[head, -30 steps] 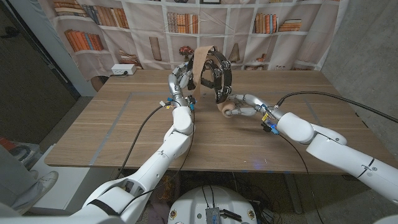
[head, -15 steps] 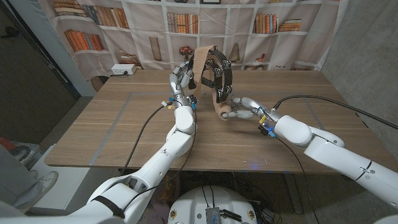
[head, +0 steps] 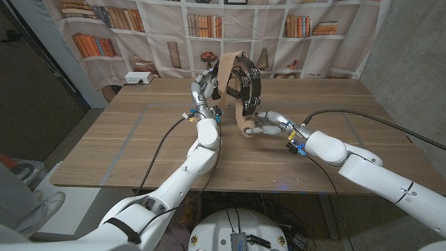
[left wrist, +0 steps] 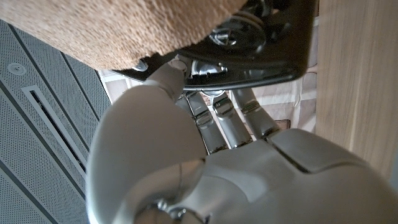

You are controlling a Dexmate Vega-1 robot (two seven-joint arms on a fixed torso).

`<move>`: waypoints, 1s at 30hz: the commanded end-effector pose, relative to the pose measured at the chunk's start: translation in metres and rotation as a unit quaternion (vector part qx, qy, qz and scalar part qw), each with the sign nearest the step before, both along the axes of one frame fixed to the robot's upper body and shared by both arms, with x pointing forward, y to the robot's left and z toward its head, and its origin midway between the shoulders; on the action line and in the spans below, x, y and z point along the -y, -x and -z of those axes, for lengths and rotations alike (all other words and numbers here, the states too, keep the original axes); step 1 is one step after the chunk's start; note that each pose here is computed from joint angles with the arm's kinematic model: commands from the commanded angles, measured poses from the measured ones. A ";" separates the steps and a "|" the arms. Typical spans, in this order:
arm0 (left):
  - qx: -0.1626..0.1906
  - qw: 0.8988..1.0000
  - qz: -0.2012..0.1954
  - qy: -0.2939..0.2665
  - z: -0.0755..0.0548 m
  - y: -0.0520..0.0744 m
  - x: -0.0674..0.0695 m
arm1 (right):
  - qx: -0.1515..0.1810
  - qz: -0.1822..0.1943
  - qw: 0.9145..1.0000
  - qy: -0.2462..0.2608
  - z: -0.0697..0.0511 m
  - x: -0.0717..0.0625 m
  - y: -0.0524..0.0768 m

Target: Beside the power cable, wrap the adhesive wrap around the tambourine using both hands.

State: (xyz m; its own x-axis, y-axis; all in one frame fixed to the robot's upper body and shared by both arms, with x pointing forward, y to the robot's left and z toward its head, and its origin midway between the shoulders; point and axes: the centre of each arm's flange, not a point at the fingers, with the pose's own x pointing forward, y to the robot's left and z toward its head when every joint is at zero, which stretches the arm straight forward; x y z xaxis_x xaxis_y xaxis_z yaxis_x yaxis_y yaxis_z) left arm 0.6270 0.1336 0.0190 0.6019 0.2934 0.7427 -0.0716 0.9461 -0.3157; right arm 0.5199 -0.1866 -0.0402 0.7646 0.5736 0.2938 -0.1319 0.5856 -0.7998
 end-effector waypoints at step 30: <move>0.011 1.000 -0.016 0.001 0.004 0.000 -0.005 | -0.069 -0.081 0.993 -0.044 0.017 -0.038 0.003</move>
State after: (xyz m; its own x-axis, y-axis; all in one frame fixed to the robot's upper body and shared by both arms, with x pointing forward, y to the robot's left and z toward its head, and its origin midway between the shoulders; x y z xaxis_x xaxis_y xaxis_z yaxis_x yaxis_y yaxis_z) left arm 0.6250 0.1435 0.0150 0.5740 0.3282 0.7502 -0.1027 0.9378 -0.3317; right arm 0.5168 -0.1574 -0.0512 0.7179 0.6476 0.2555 -0.2854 0.6085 -0.7404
